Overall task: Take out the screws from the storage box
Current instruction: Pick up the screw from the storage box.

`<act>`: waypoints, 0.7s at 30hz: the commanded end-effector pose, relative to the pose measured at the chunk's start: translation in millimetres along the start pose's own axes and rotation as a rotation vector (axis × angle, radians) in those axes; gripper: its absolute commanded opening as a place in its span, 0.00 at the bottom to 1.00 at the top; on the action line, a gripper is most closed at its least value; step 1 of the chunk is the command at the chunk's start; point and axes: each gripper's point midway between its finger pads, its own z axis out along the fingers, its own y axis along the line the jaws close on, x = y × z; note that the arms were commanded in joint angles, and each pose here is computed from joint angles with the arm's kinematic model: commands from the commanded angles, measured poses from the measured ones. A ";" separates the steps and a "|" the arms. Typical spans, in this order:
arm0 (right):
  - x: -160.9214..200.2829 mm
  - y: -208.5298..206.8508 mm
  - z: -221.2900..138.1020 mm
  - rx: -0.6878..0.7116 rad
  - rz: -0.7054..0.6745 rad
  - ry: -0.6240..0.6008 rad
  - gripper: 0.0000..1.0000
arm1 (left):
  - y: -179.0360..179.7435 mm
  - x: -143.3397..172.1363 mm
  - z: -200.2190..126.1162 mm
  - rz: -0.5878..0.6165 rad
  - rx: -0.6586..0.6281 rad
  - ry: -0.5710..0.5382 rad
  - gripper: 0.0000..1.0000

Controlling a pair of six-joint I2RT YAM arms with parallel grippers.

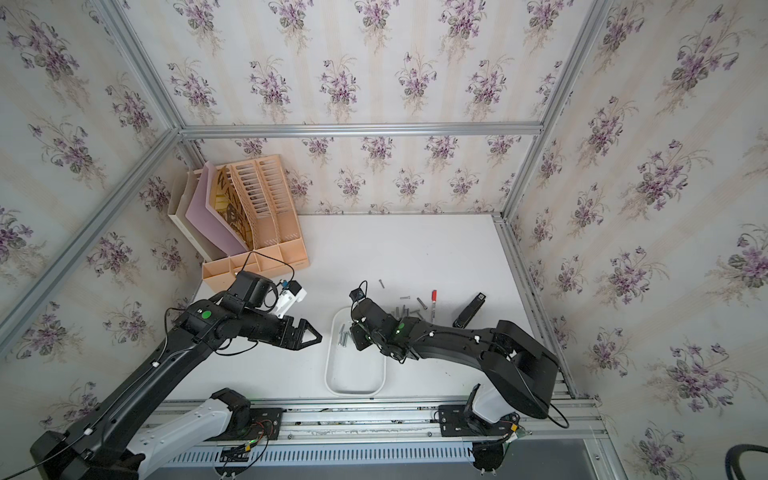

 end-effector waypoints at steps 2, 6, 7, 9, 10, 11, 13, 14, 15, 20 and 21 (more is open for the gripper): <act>6.7 5.2 6.0 -0.007 -0.035 0.042 0.28 | -1.1 0.5 -0.4 0.002 0.004 0.002 0.99; 13.2 7.5 15.3 -0.008 -0.044 0.083 0.29 | -0.7 0.5 -0.3 -0.001 0.003 0.003 0.99; 15.9 7.6 18.0 -0.005 -0.046 0.096 0.28 | -1.5 0.6 -0.4 0.002 0.005 0.003 0.99; 19.1 6.3 23.1 0.010 -0.046 0.118 0.28 | -1.7 0.6 -1.2 0.004 0.005 -0.001 1.00; 20.5 5.0 25.6 0.019 -0.047 0.125 0.28 | -1.8 0.5 -1.1 0.004 0.004 0.000 1.00; 22.3 3.2 28.0 0.032 -0.047 0.136 0.27 | -1.5 0.5 -0.8 0.003 0.004 0.001 0.99; 24.0 0.6 31.9 0.051 -0.050 0.149 0.27 | -1.3 0.6 -0.6 0.001 0.004 0.002 1.00; 25.2 0.2 33.9 0.054 -0.051 0.157 0.27 | -1.6 0.6 -0.6 0.004 0.005 0.002 1.00; 26.1 0.8 35.6 0.053 -0.053 0.163 0.27 | -1.3 0.6 -0.4 0.003 0.005 0.003 0.99; 31.4 -1.3 44.6 0.073 -0.055 0.198 0.26 | -2.2 1.1 -1.3 0.006 0.005 -0.001 0.99; 32.0 -2.5 46.2 0.081 -0.056 0.203 0.25 | -2.3 1.2 -1.0 0.006 0.005 0.001 0.99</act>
